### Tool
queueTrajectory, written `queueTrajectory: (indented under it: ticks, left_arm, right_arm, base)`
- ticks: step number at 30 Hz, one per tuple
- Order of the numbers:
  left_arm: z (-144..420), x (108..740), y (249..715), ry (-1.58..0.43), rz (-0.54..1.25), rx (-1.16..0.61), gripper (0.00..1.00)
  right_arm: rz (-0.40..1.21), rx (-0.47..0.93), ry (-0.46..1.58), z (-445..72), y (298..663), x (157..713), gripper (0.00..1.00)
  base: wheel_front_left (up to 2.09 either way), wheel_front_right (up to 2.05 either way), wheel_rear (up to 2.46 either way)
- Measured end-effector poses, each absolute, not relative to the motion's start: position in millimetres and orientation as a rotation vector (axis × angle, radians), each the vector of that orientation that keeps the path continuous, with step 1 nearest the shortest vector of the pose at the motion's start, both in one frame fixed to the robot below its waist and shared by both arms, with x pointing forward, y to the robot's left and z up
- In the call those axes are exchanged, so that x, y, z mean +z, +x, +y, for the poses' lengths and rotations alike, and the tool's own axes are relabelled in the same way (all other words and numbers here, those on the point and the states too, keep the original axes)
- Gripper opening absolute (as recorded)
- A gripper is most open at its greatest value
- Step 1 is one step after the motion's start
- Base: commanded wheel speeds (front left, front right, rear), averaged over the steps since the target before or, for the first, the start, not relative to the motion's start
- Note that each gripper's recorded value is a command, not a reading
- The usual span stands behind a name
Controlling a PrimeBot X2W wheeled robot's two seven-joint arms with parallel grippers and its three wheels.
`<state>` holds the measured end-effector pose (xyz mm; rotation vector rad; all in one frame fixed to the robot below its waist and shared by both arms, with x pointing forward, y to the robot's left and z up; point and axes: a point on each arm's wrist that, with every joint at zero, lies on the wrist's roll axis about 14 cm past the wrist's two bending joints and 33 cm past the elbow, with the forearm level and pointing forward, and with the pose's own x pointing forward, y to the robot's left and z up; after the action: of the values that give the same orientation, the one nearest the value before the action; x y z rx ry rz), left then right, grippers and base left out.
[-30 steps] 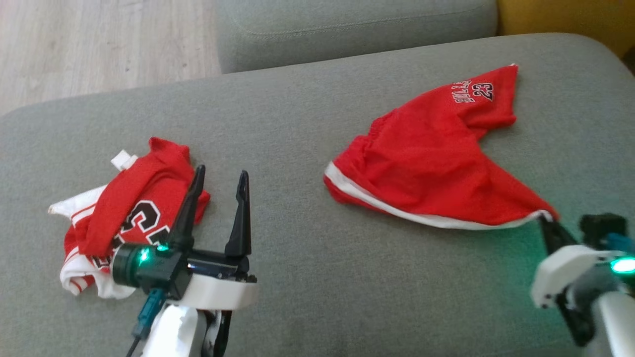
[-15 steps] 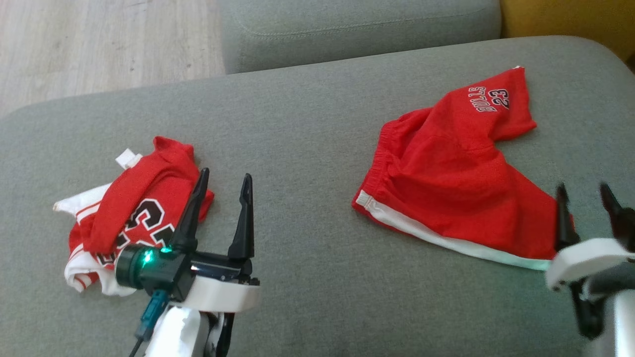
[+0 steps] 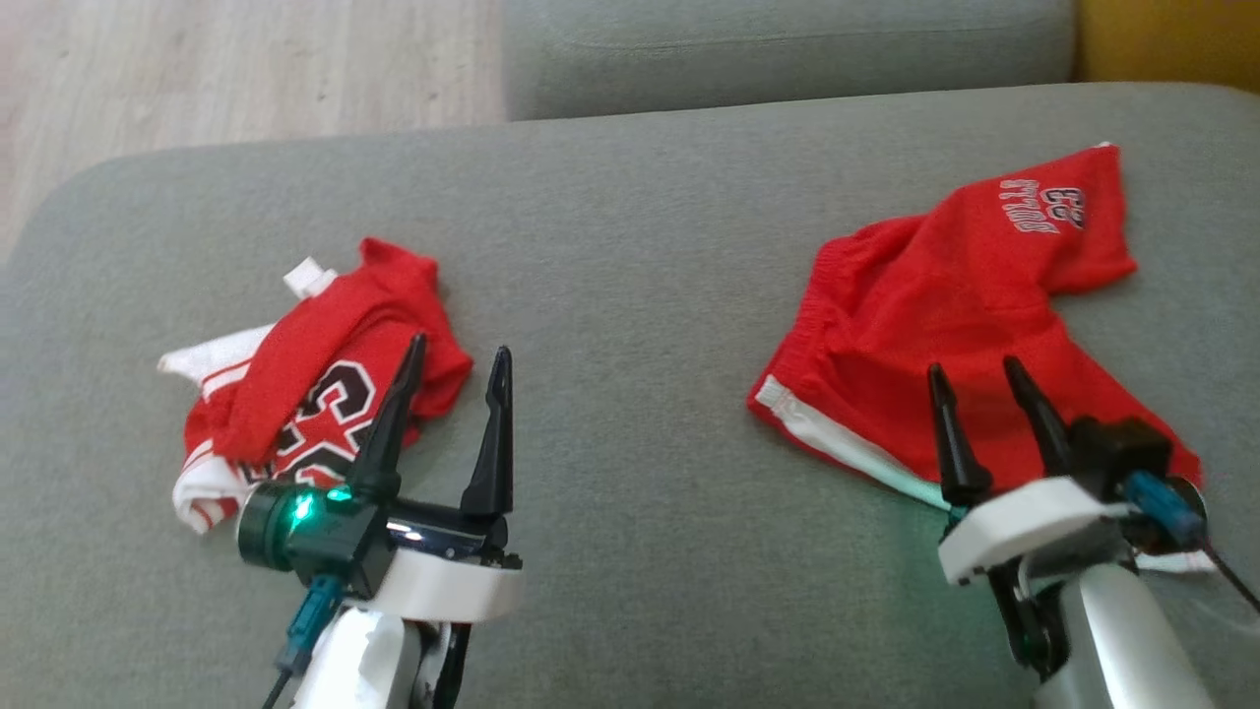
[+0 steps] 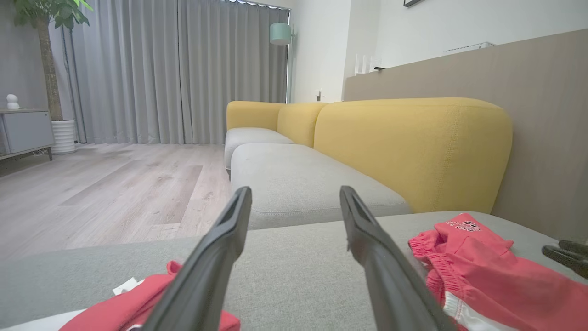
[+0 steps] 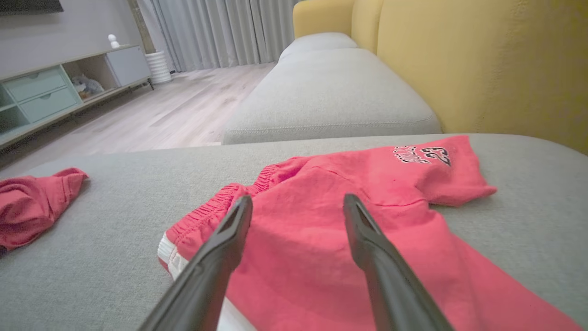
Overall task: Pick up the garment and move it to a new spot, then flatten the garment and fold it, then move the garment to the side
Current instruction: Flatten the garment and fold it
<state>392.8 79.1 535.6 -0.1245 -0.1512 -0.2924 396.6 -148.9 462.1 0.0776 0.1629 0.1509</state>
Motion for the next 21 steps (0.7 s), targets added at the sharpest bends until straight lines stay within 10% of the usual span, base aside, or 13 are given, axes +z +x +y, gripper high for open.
queueTrajectory:
  ticks: [21]
  left_arm:
    - [108, 518, 400, -0.108, -0.105, -0.207, 1.00]
  right_arm:
    - [0.500, 0.327, 0.110, -78, 457, 403, 1.00]
  base:
    - [0.00, 0.00, 0.00]
